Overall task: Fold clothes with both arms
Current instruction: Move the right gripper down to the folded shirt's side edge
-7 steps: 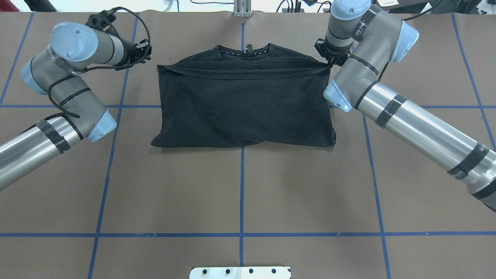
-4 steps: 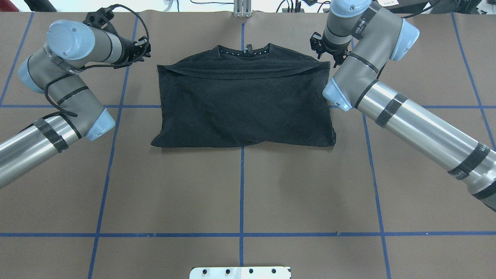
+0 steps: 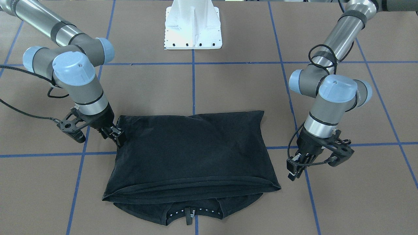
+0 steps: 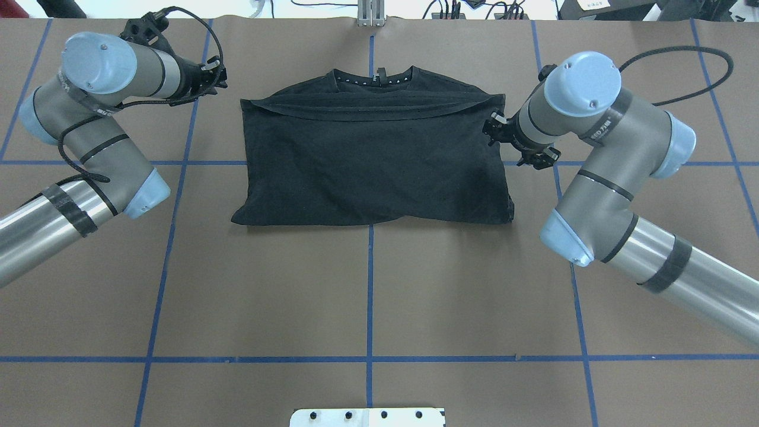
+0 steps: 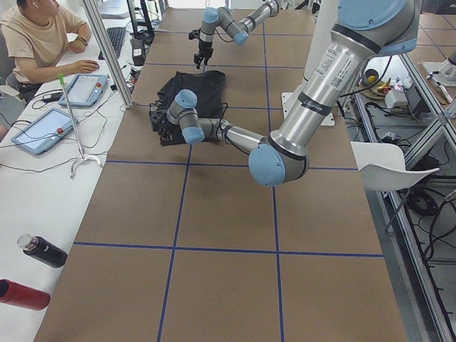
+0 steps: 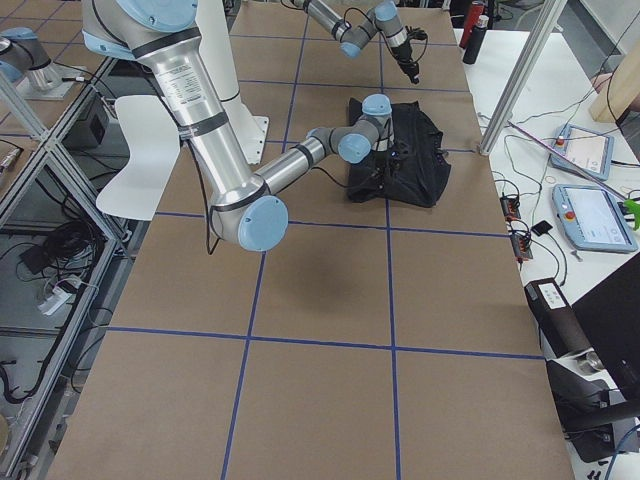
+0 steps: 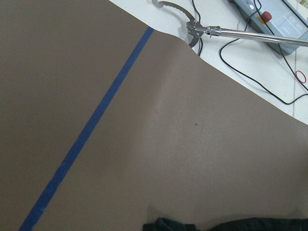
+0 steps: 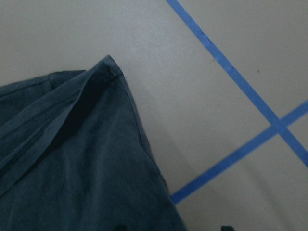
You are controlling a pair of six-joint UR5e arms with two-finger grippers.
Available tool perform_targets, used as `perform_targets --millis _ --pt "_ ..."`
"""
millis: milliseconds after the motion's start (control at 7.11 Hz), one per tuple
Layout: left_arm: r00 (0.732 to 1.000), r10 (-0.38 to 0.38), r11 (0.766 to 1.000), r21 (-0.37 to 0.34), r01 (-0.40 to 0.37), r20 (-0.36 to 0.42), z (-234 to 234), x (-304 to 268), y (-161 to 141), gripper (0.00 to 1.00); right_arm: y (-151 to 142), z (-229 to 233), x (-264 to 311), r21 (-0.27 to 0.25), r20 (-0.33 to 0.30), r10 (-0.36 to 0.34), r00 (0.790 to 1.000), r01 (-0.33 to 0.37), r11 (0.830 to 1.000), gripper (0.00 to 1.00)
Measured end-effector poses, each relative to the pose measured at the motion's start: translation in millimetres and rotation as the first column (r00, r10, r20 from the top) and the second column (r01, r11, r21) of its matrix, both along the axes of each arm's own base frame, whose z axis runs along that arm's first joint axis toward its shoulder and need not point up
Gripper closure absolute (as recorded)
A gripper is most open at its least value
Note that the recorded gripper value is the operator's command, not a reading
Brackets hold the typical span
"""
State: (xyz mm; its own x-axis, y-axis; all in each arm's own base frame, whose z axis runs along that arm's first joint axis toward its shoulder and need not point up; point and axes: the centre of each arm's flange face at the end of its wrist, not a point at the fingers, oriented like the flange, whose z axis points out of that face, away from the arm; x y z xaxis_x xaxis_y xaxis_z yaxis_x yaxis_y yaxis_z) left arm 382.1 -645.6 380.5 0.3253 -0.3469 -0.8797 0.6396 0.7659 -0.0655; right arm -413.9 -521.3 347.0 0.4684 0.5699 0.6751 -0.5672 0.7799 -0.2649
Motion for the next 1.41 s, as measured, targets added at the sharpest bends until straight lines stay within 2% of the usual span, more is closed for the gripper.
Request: perform_targets --millis 141,422,703,844,984,1125,1266,1406 --pt "1.000 -0.001 1.000 0.001 0.001 -0.001 -0.7 -0.9 0.9 0.66 33.9 0.7 -5.1 0.023 -0.001 -0.004 1.000 0.004 1.000 0.31" --pt "1.000 -0.001 1.000 0.004 0.001 -0.002 -3.1 -1.1 2.0 0.66 69.1 4.1 -22.6 0.083 -0.037 -0.002 0.999 0.005 0.997 0.34" --pt "1.000 0.000 1.000 0.004 0.000 -0.002 -3.5 -0.9 2.4 0.67 83.0 14.0 -38.1 0.099 -0.069 -0.018 0.997 0.024 0.995 0.37" --pt "1.000 0.001 1.000 0.004 -0.001 -0.002 -3.6 -0.8 2.5 0.67 88.7 17.9 -46.0 0.103 -0.081 -0.028 0.996 0.036 0.994 0.42" --pt "1.000 0.001 1.000 0.003 -0.001 -0.002 -3.6 -0.8 2.5 0.67 91.0 19.7 -50.3 0.109 -0.089 -0.031 0.996 0.041 0.993 0.51" --pt "1.000 0.001 1.000 0.003 -0.001 -0.002 -3.6 -0.8 2.5 0.67 91.4 20.0 -52.1 0.117 -0.095 -0.037 0.995 0.048 0.992 0.53" --pt "1.000 0.001 1.000 0.003 -0.001 -0.002 -3.6 -0.8 2.5 0.67 91.0 20.0 -52.4 0.126 -0.101 -0.043 0.994 0.055 0.991 0.86" --pt "1.000 0.001 1.000 0.003 -0.001 -0.002 -3.3 -0.8 2.6 0.67 90.7 19.6 -52.6 0.133 -0.104 -0.048 0.993 0.062 0.989 1.00"
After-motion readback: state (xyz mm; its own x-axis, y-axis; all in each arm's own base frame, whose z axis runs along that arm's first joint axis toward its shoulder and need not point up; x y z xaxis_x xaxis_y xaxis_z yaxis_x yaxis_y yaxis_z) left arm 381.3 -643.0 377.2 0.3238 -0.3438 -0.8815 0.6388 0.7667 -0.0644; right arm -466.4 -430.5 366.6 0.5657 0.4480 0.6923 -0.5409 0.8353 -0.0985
